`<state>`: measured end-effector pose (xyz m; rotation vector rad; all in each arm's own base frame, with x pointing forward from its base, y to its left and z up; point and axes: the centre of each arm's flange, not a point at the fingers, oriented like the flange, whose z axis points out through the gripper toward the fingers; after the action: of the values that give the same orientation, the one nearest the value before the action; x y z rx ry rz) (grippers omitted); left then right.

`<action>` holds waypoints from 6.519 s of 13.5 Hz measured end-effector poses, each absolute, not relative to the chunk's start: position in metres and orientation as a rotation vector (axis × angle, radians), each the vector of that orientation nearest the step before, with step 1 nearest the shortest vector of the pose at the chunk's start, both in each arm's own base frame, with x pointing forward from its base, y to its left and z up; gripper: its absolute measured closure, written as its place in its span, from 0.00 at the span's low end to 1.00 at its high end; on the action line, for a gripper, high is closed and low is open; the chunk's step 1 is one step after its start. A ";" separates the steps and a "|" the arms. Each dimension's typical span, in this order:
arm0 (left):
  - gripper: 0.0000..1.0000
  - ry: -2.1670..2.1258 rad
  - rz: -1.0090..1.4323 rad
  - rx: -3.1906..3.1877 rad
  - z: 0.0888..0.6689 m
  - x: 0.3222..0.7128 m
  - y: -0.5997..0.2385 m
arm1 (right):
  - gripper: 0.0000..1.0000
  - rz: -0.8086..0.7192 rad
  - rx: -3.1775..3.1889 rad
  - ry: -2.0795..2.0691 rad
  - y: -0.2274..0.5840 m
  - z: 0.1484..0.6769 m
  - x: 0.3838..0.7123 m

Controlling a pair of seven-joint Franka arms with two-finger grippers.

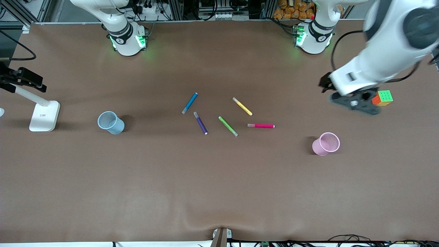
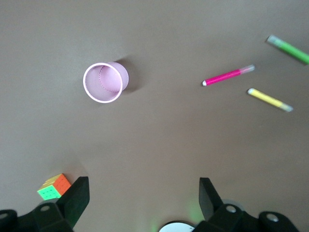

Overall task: Place pink and blue markers in matching cups
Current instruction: 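Move the left gripper over the pink marker and lower it, then grasp the pink marker with the left gripper while the right gripper grasps the blue marker, then carry the blue marker to the blue cup while the left gripper lifts pink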

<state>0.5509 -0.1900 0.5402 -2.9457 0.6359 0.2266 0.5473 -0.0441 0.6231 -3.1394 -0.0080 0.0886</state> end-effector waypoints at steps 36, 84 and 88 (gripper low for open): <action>0.17 1.872 0.321 -1.953 0.192 0.485 -0.452 | 0.00 0.578 -3.055 0.782 0.186 0.336 0.555; 0.83 2.009 0.384 -1.815 0.158 0.468 -0.457 | 0.85 0.379 -3.001 0.557 0.106 0.371 0.558; 0.83 1.971 0.393 -1.829 0.173 0.478 -0.457 | 0.85 0.205 -3.149 0.263 0.051 0.410 0.584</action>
<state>0.4777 -0.4570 0.1728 -1.8285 1.9714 0.3925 0.5836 0.0508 0.4096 -3.1485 0.2629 0.2045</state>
